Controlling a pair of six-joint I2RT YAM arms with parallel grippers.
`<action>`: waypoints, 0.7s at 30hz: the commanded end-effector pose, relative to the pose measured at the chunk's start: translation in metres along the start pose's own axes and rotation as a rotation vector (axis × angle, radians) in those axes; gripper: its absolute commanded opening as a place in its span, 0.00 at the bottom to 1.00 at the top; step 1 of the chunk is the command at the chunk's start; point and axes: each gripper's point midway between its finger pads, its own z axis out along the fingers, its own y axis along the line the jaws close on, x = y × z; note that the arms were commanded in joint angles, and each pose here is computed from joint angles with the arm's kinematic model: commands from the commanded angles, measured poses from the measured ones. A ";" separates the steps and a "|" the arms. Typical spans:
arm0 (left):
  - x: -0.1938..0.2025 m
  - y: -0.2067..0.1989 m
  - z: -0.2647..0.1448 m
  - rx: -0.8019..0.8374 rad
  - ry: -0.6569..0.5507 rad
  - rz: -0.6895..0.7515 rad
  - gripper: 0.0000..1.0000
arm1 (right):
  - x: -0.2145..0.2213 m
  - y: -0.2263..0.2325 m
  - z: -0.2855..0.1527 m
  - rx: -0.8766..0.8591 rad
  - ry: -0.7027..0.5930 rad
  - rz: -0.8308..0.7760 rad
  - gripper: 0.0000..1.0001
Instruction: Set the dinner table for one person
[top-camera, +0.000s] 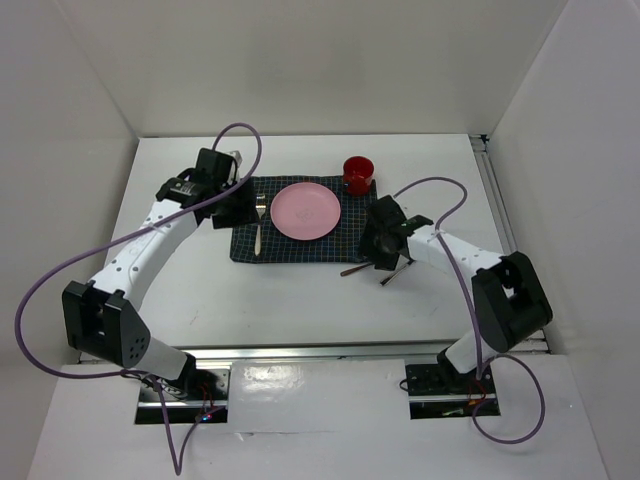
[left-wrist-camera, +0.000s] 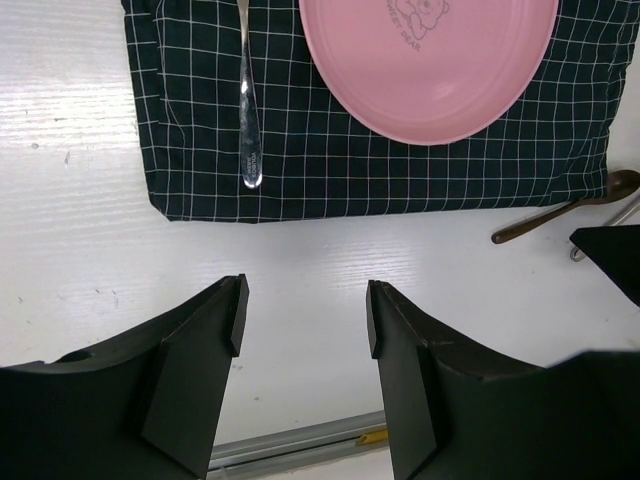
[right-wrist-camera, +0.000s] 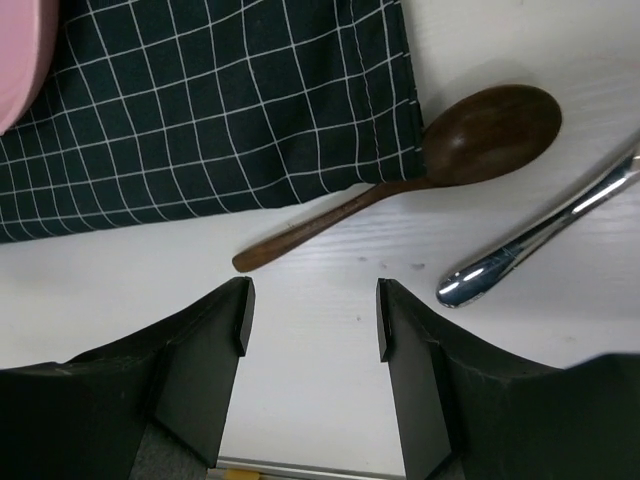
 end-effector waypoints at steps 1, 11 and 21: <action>-0.001 -0.005 -0.012 0.030 -0.033 -0.001 0.68 | 0.000 0.018 0.014 -0.052 -0.006 0.049 0.63; 0.006 0.001 -0.009 0.010 -0.011 -0.003 0.69 | 0.015 0.011 0.042 0.106 0.043 0.086 0.58; 0.005 -0.002 -0.009 0.022 -0.015 -0.002 0.69 | 0.021 -0.008 0.047 0.206 0.025 0.128 0.58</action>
